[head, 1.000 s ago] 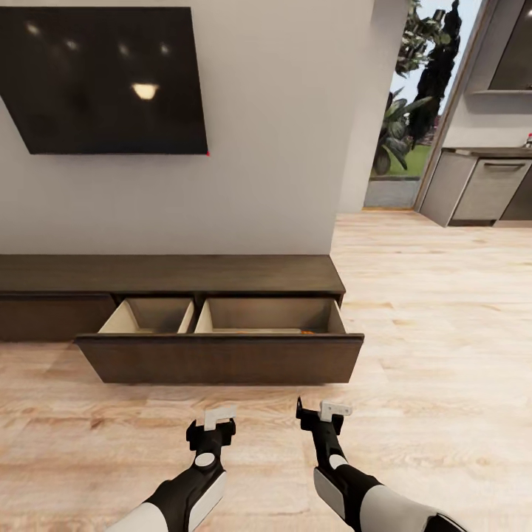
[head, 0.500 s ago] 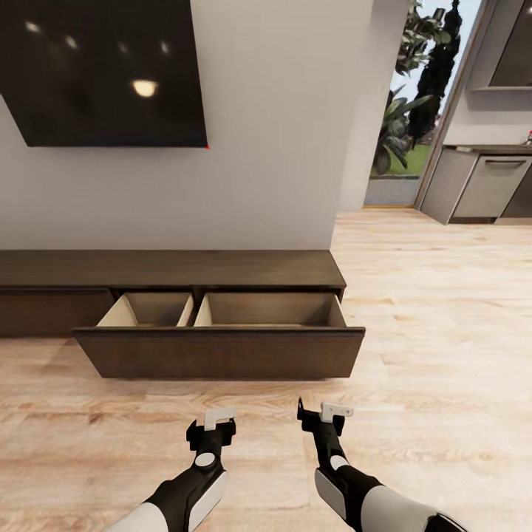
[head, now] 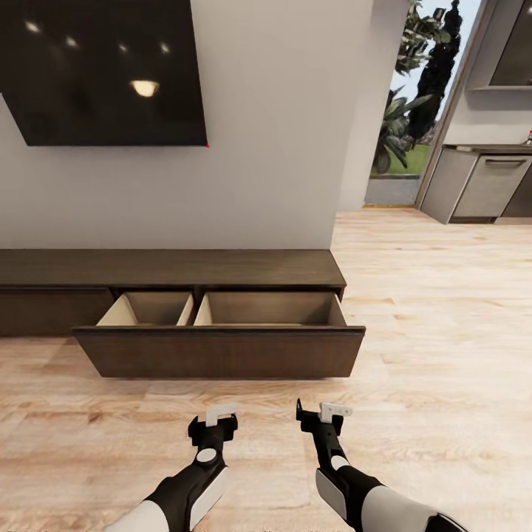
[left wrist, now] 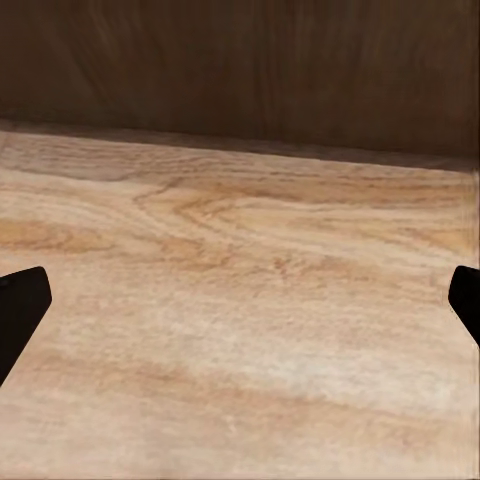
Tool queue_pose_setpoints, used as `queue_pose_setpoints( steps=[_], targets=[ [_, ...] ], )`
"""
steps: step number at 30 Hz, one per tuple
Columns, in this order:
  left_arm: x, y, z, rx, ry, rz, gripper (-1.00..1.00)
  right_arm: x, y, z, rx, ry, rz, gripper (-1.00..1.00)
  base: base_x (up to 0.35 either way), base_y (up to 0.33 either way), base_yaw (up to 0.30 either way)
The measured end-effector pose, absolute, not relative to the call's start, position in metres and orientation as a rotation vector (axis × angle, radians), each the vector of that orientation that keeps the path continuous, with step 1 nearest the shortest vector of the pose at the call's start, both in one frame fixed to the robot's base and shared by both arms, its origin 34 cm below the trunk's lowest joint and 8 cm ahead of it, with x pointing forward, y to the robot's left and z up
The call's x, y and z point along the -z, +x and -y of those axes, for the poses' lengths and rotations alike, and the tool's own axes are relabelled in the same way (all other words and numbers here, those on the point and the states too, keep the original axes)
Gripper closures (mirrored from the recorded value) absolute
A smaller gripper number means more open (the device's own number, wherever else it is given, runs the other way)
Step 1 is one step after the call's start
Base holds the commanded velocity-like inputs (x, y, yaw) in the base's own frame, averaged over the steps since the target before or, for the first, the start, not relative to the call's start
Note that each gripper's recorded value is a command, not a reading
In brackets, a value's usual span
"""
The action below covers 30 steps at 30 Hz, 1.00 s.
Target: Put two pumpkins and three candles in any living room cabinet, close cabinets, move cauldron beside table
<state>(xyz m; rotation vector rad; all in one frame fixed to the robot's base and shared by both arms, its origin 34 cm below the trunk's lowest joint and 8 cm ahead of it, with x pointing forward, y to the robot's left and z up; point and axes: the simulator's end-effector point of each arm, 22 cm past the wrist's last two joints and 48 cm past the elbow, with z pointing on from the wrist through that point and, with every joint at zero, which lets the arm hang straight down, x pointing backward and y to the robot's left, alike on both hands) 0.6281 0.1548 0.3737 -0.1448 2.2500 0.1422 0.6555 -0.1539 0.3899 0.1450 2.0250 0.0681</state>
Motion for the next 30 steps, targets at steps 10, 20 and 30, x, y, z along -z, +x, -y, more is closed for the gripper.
queue_pose_setpoints(
  steps=[10, 20, 30],
  targets=[
    [-0.366, 0.631, -0.130, -0.086, -0.090, -2.325, -1.00, -0.368, 0.650, 0.155, -0.068, 0.142, -2.024, -1.00, 0.000, 0.000, 0.000],
    [-0.343, 0.624, -0.127, -0.084, -0.081, -2.332, -1.00, -0.345, 0.645, 0.156, -0.068, 0.143, -2.024, -1.00, 0.000, 0.000, 0.000],
    [-0.328, 0.620, -0.127, -0.083, -0.083, -2.331, -1.00, -0.329, 0.640, 0.156, -0.066, 0.141, -2.025, -1.00, 0.000, 0.000, 0.000]
  ],
)
